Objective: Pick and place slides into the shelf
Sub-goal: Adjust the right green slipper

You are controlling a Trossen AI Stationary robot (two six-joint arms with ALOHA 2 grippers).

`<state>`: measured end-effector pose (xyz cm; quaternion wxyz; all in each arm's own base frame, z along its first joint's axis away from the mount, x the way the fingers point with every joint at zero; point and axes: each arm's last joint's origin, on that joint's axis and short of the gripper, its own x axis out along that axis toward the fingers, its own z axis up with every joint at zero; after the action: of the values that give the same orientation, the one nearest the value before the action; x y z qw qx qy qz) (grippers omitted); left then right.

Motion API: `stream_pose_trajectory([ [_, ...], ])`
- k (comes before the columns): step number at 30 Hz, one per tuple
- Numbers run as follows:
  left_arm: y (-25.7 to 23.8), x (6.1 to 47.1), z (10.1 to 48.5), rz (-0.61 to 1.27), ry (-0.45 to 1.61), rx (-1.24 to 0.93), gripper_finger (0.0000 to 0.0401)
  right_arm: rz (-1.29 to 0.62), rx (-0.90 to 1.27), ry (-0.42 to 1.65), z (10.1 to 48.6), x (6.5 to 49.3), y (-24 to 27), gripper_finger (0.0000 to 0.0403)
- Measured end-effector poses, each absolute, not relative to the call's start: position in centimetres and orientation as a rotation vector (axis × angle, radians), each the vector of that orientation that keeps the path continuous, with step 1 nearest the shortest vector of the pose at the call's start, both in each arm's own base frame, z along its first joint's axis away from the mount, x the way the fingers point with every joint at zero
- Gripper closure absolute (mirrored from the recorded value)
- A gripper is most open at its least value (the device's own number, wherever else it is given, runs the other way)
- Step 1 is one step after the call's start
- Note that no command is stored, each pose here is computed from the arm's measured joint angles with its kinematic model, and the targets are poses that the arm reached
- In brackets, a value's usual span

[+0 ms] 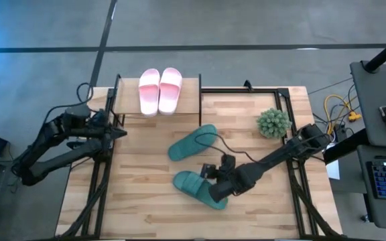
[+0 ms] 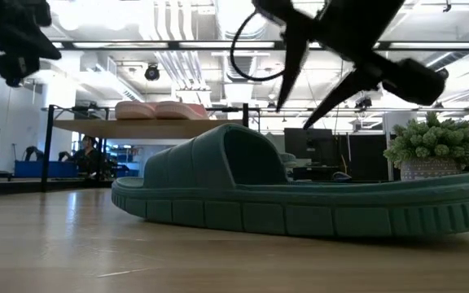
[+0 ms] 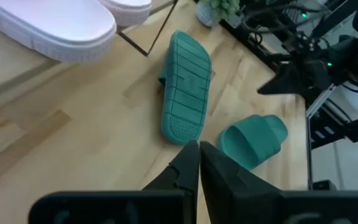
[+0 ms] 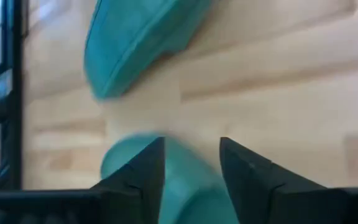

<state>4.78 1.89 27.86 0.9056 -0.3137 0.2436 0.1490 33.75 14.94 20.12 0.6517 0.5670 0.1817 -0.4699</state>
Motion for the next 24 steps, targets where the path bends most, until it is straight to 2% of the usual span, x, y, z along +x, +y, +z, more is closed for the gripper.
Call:
stream_pose_trajectory([
  [4,2.5,5.7,26.6,0.304,0.505,-0.660,0.0401,-1.173,1.236,0.413,20.0,33.9,12.5,0.0299],
  [8,2.8,6.1,26.0,0.306,0.499,-0.656,0.0401,-1.252,1.173,0.425,19.2,34.0,9.9,0.0305],
  [11,2.8,6.2,25.6,0.310,0.512,-0.662,0.0401,-1.257,1.142,0.435,18.7,34.2,8.5,0.0285],
  [17,2.8,6.2,25.4,0.313,0.516,-0.662,0.0401,-1.201,1.144,0.417,17.2,34.7,7.1,0.0214],
  [20,2.8,6.3,25.2,0.314,0.523,-0.665,0.0401,-1.234,1.144,0.337,16.3,34.3,6.7,0.0187],
  [24,2.8,6.2,25.1,0.316,0.535,-0.671,0.0401,-1.256,1.172,0.194,15.2,33.6,6.4,0.0172],
])
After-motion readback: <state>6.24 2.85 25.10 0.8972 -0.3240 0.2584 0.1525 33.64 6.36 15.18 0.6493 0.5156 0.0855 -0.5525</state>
